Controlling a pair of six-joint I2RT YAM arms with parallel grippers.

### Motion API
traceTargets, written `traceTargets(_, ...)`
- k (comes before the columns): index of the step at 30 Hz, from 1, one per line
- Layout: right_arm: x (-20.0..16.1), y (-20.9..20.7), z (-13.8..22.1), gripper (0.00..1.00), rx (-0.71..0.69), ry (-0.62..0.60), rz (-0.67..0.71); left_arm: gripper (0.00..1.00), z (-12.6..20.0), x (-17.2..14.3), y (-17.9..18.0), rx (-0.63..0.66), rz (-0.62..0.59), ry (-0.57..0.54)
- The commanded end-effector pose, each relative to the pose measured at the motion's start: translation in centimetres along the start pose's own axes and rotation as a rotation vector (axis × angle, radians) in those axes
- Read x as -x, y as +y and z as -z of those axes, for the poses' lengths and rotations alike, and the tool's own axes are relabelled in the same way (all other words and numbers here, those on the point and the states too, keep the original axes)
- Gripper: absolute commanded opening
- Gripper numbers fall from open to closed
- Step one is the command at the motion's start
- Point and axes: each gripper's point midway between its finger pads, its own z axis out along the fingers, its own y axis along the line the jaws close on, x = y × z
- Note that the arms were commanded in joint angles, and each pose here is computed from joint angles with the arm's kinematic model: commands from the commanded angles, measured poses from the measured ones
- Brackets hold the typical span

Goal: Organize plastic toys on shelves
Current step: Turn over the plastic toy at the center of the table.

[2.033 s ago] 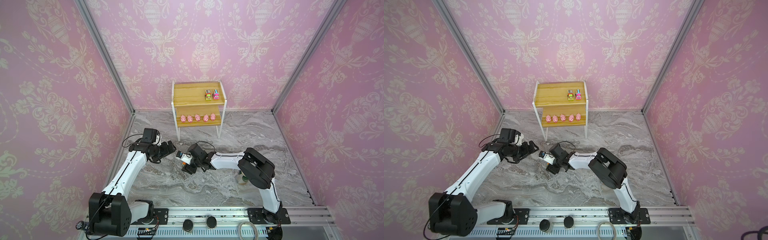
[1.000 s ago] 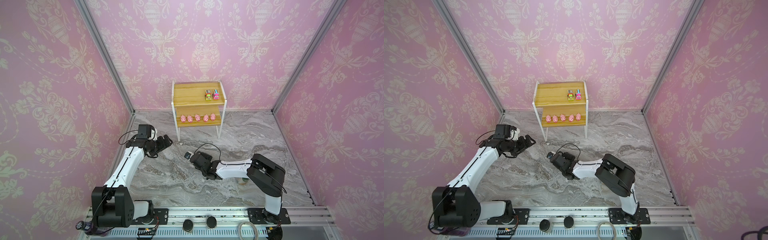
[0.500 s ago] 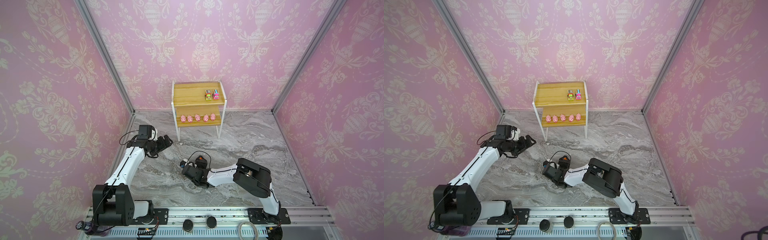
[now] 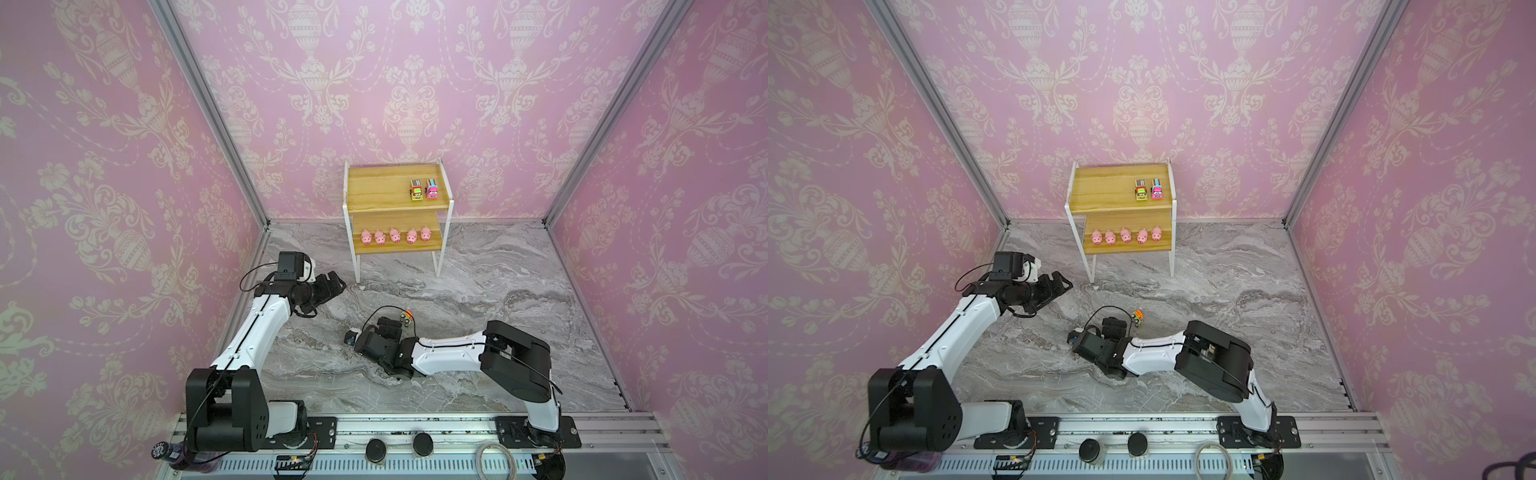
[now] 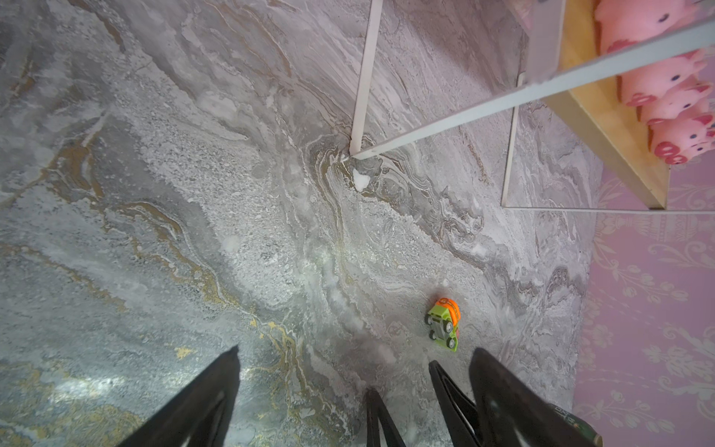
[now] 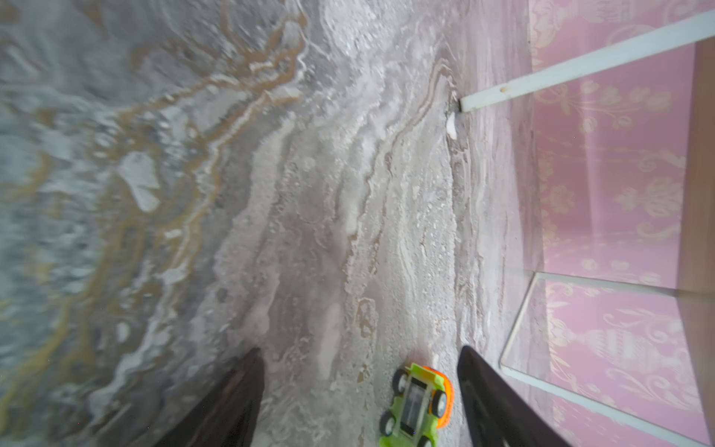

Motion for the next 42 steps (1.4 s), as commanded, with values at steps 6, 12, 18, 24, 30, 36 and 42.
traceTargets(6, 0.3, -5.3, 2.4, 0.77, 0.244, -0.182, -0.539, 0.95, -0.3, -0.2, 0.5, -0.001, 0.005, 0.003)
traceTargets(12, -2.3, -7.4, 2.7, 0.8, 0.312, -0.241, -0.877, 0.95, -0.6, -0.6, 0.7, -0.007, 0.014, 0.013)
traceTargets(18, -4.9, -7.0, 1.3, 0.87, 0.336, -0.267, -1.056, 0.96, -0.7, -0.8, 0.5, -0.026, 0.013, 0.017)
traceTargets(24, -6.9, -6.4, -0.6, 0.89, 0.304, -0.286, -1.121, 0.97, -0.6, -0.9, 0.3, -0.034, 0.006, 0.014)
traceTargets(30, -7.8, -5.8, -2.2, 0.88, 0.278, -0.303, -1.129, 0.98, -0.8, -0.9, 0.3, -0.036, 0.007, 0.019)
traceTargets(36, -9.1, -5.8, -3.9, 0.84, 0.243, -0.289, -1.153, 0.97, -0.9, -0.9, 0.3, -0.038, 0.008, 0.02)
traceTargets(42, -9.4, -4.8, -5.0, 0.7, 0.247, -0.273, -1.124, 0.97, -0.9, -0.9, 0.4, -0.035, 0.008, 0.021)
